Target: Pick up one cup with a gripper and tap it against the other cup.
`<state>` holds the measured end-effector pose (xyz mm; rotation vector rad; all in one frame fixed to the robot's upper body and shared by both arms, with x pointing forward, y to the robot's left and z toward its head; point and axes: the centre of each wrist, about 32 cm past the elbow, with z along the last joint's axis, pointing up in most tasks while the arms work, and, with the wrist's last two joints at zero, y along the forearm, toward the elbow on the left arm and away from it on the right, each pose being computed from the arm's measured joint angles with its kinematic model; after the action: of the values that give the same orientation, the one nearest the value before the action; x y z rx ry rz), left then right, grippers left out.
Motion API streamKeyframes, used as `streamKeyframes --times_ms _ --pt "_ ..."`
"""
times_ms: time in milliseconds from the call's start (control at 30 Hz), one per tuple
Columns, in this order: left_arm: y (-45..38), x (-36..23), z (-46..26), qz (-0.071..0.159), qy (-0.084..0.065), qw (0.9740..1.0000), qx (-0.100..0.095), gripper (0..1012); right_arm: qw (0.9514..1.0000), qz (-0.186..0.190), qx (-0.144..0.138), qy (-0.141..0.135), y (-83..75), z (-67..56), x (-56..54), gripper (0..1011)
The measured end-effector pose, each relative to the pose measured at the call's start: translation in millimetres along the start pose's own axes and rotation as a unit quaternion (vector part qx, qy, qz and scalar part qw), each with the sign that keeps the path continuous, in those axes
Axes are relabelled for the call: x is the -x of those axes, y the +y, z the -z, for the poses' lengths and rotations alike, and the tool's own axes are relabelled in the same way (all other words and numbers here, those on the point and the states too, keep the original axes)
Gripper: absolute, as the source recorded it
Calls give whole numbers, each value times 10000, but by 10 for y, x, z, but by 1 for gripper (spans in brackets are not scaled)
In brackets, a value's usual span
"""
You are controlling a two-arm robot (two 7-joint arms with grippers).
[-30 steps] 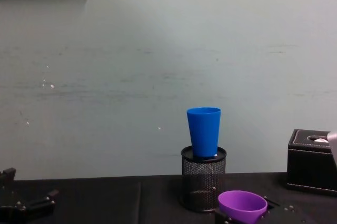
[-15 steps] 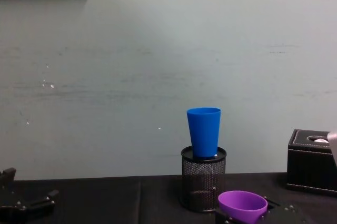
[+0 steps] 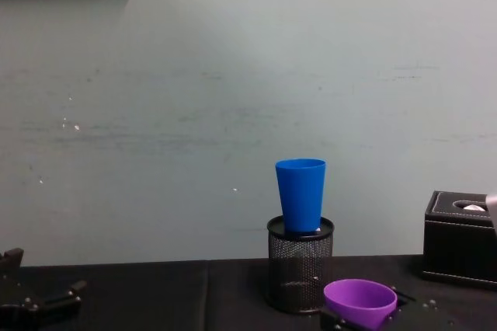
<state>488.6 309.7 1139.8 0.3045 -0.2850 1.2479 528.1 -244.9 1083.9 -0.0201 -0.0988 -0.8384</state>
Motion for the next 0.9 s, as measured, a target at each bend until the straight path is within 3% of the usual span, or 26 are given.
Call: streamKeyframes --times_ms 533,900 --pt "0 0 0 0 0 10000 0 1011 9993 -48 -200 -298 -46 -161 -47 746" --pt "0 0 0 0 0 10000 0 1011 9983 254 -414 -306 -79 -260 -59 747"
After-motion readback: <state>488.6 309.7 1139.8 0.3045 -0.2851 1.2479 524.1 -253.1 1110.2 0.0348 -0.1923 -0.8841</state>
